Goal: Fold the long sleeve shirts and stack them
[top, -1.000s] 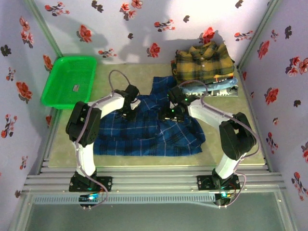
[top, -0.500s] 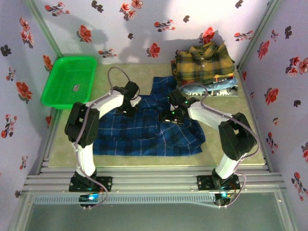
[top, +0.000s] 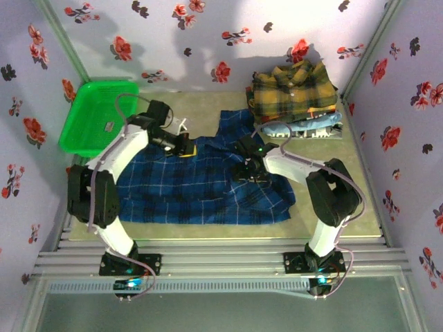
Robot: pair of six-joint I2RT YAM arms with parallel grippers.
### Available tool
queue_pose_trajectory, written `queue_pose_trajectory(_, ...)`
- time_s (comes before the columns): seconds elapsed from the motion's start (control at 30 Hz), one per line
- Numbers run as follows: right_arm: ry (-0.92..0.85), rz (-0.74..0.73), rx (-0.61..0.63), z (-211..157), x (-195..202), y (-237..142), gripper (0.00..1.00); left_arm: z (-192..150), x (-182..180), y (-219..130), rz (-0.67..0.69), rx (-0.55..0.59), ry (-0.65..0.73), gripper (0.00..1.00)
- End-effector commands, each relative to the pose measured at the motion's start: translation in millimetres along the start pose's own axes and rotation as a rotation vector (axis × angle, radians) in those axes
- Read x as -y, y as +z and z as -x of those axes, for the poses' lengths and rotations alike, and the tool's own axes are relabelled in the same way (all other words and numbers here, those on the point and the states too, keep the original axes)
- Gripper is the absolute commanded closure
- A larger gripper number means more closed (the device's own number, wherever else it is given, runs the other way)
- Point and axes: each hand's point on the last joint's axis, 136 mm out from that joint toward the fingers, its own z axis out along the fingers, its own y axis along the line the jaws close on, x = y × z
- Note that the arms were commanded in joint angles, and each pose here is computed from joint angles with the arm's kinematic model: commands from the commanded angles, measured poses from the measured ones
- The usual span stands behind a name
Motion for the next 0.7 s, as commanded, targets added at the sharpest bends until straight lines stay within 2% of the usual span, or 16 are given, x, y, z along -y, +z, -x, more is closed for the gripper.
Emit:
queue_pose_trajectory(0.0, -0.009, -0.077, 0.001, -5, 14, 3, 0.28, 2, 40, -17, -0.303, -0.010, -0.182, 1.00)
queue_pose_trajectory(0.23, -0.079, -0.027, 0.039, -5, 5, -5, 0.29, 33, 36, -33, -0.517, 0.066, -0.359, 1.00)
queue_pose_trajectory(0.3, -0.134, 0.023, 0.085, -3, -8, -18, 0.29, 50, 32, -44, -0.586, 0.131, -0.396, 1.00)
queue_pose_trajectory(0.47, -0.181, 0.091, 0.182, 12, -25, -49, 0.29, 97, 40, -94, -0.924, 0.304, -0.512, 1.00)
queue_pose_trajectory(0.5, -0.190, 0.100, 0.206, 17, -28, -55, 0.28, 101, 38, -94, -0.940, 0.300, -0.545, 1.00)
queue_pose_trajectory(0.57, -0.197, 0.092, 0.241, 27, -30, -64, 0.28, 102, 44, -95, -0.910, 0.304, -0.523, 1.00)
queue_pose_trajectory(0.67, -0.204, 0.039, 0.239, 40, -28, -66, 0.27, 106, 56, -94, -0.880, 0.290, -0.513, 1.00)
